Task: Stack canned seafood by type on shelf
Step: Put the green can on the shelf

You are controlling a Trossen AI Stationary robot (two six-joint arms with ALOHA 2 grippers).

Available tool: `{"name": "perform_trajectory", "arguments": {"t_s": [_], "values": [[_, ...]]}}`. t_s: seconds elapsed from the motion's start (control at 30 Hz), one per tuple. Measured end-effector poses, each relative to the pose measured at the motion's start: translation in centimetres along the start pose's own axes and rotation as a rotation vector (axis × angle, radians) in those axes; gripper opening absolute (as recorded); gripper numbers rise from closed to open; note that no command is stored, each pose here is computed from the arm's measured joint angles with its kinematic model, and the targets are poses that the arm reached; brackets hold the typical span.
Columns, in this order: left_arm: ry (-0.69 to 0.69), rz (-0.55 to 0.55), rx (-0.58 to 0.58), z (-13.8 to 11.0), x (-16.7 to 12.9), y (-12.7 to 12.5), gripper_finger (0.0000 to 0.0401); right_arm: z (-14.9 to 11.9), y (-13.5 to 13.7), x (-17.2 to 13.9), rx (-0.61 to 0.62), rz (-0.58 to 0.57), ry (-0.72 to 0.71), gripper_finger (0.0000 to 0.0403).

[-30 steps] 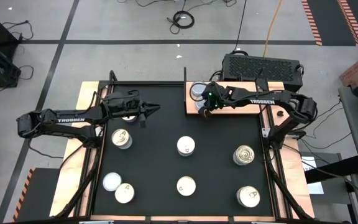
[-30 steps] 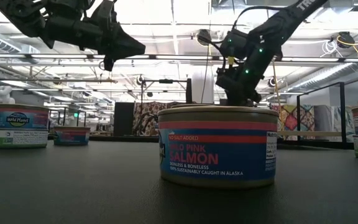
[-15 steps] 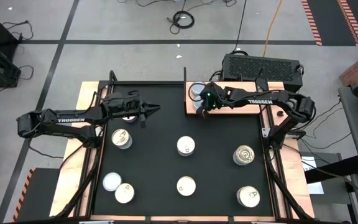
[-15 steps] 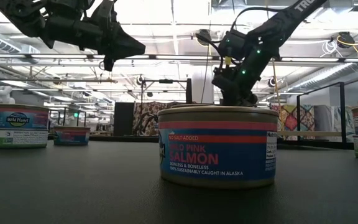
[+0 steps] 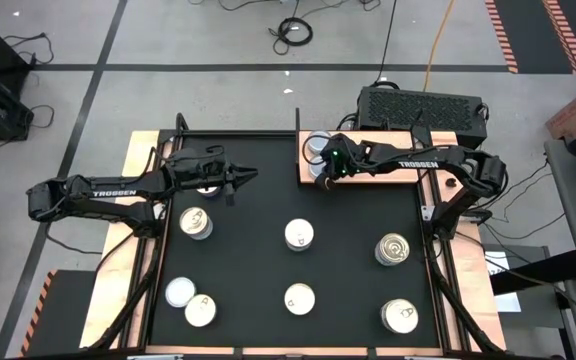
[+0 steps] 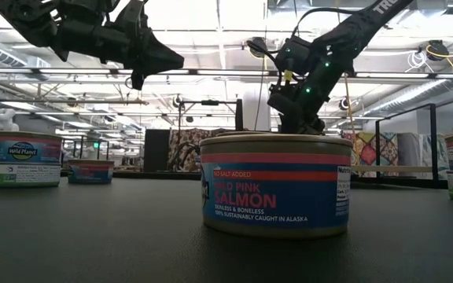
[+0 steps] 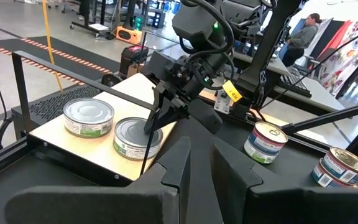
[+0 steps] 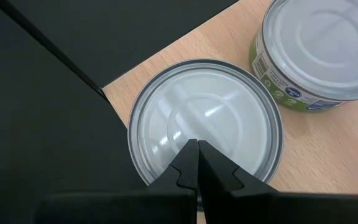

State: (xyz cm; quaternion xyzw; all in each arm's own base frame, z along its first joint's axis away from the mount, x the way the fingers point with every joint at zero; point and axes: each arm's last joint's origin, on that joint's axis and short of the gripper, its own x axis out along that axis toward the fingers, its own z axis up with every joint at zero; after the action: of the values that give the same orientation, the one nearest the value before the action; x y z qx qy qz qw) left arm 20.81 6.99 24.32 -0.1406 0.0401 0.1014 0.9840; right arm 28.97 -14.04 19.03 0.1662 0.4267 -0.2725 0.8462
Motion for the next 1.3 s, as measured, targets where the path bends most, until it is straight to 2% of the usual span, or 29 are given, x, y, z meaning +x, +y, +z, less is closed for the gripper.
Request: {"name": "perform_trajectory", "arguments": {"t_s": [1.0, 1.3], "values": [[0.006, -0.01, -0.023, 0.0, 0.0, 0.0, 0.0063, 0.3, -0.1, 0.0, -0.02, -0.023, -0.025, 0.0], [0.009, -0.014, -0.018, -0.1, 0.0, 0.0, 0.0063, 1.2, 0.0, -2.6, -0.025, -0.009, -0.086, 0.0]]}}
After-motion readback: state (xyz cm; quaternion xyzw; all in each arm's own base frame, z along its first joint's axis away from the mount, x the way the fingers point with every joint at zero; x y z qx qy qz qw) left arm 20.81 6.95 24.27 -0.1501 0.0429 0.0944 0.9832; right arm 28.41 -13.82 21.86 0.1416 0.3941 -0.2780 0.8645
